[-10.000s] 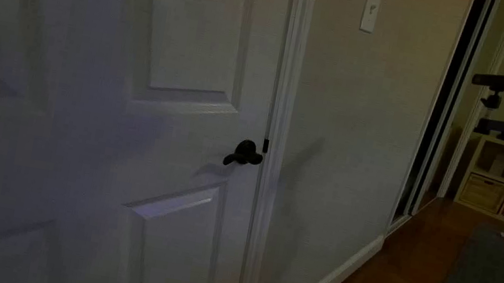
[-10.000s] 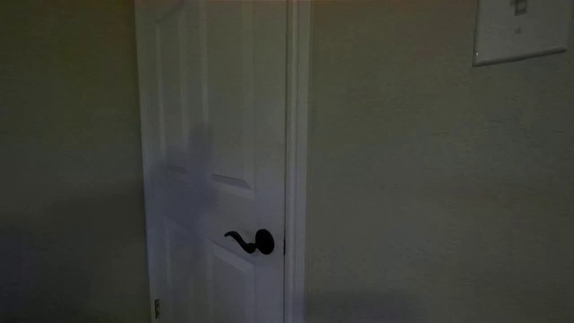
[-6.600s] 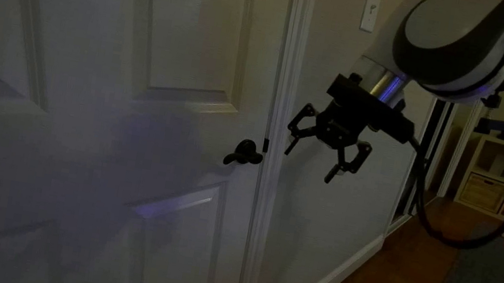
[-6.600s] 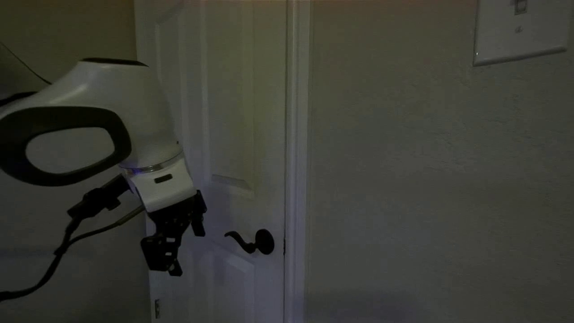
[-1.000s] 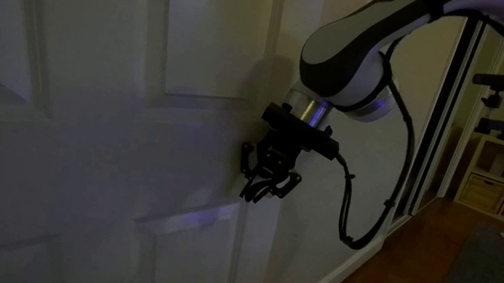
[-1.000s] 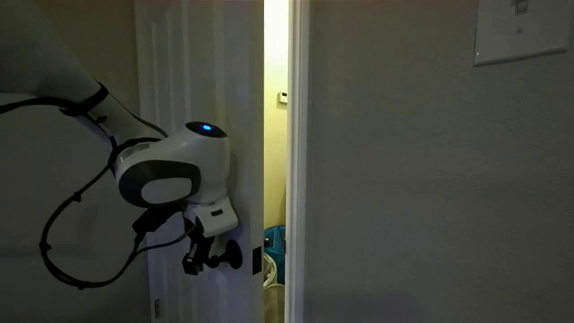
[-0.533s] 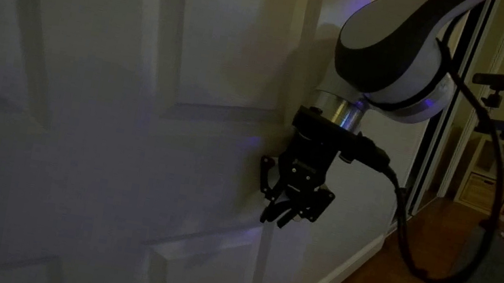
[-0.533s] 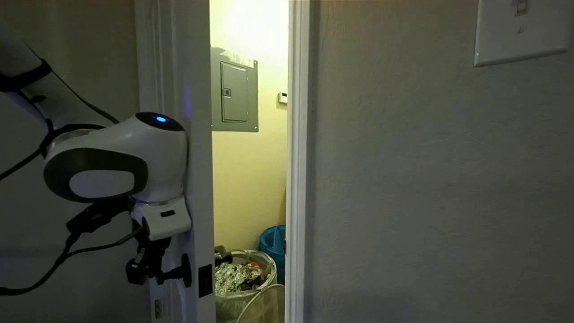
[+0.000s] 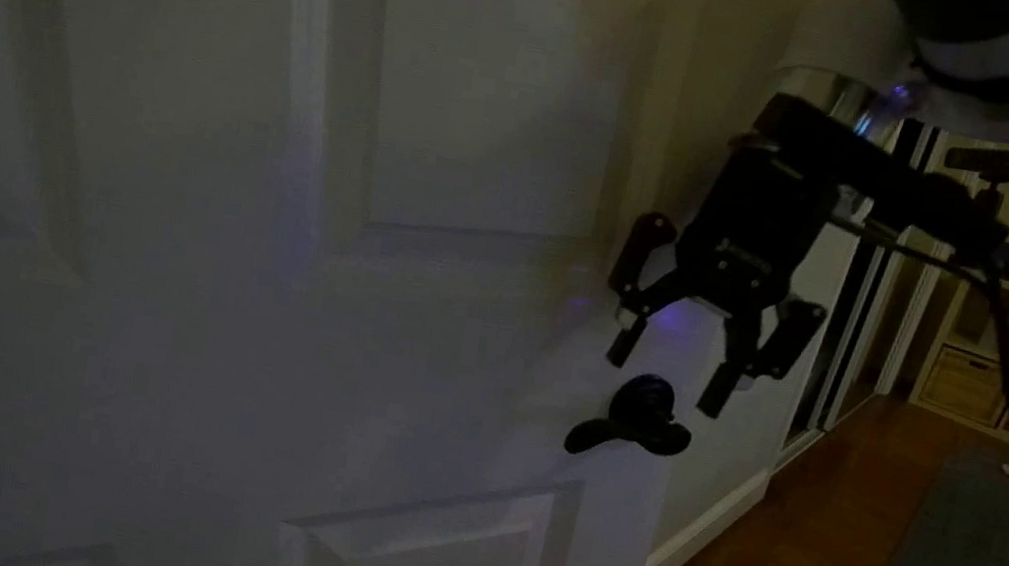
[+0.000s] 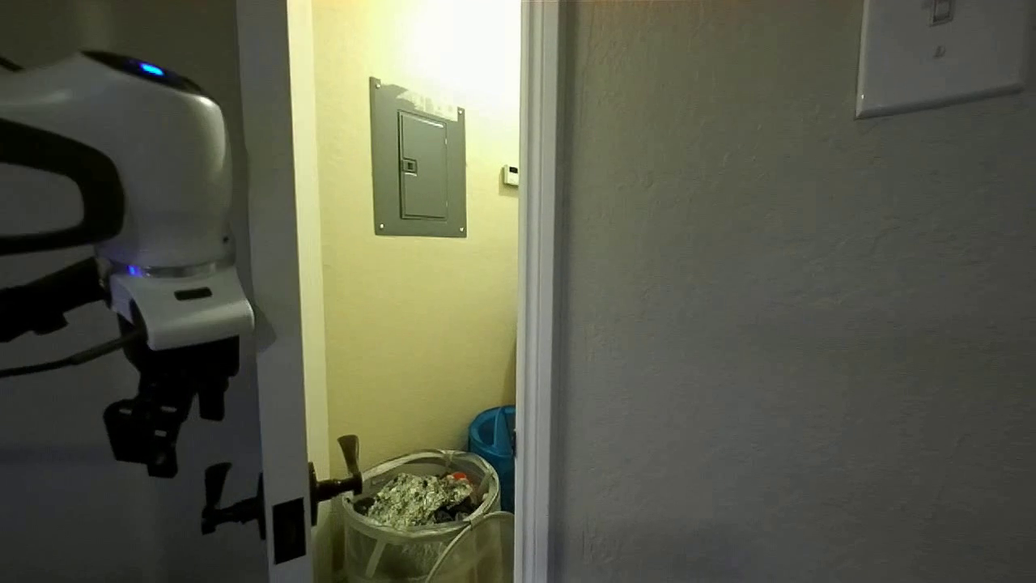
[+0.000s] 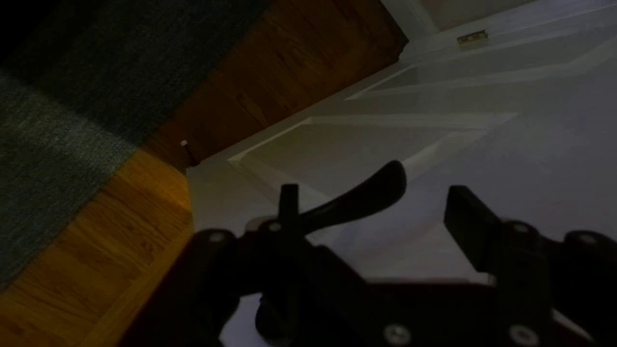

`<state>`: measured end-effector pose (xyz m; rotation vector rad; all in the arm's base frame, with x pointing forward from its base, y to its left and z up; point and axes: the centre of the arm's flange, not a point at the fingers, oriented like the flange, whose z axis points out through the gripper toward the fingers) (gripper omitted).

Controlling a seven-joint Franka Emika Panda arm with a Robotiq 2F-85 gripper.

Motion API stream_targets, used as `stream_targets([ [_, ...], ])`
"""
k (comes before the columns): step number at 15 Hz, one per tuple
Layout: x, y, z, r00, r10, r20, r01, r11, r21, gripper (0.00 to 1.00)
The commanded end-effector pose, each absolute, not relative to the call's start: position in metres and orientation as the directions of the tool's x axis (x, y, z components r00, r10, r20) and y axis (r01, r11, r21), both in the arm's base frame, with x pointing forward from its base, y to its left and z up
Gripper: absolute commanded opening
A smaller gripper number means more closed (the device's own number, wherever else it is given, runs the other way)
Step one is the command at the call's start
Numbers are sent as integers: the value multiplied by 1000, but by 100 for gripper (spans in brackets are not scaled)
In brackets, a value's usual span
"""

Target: Open the door

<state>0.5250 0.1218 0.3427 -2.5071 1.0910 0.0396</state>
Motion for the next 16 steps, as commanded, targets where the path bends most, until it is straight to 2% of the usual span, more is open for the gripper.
stream_targets([
  [1,465,93,402,726,-667,-165,-679,-658,-325,100],
  [5,431,76,445,764,-622,-170,-643,-717,-268,100],
  [10,395,67,485,793,-576,-200,-609,-742,-280,100],
  [16,404,70,494,783,-592,-188,-621,-729,-290,100],
])
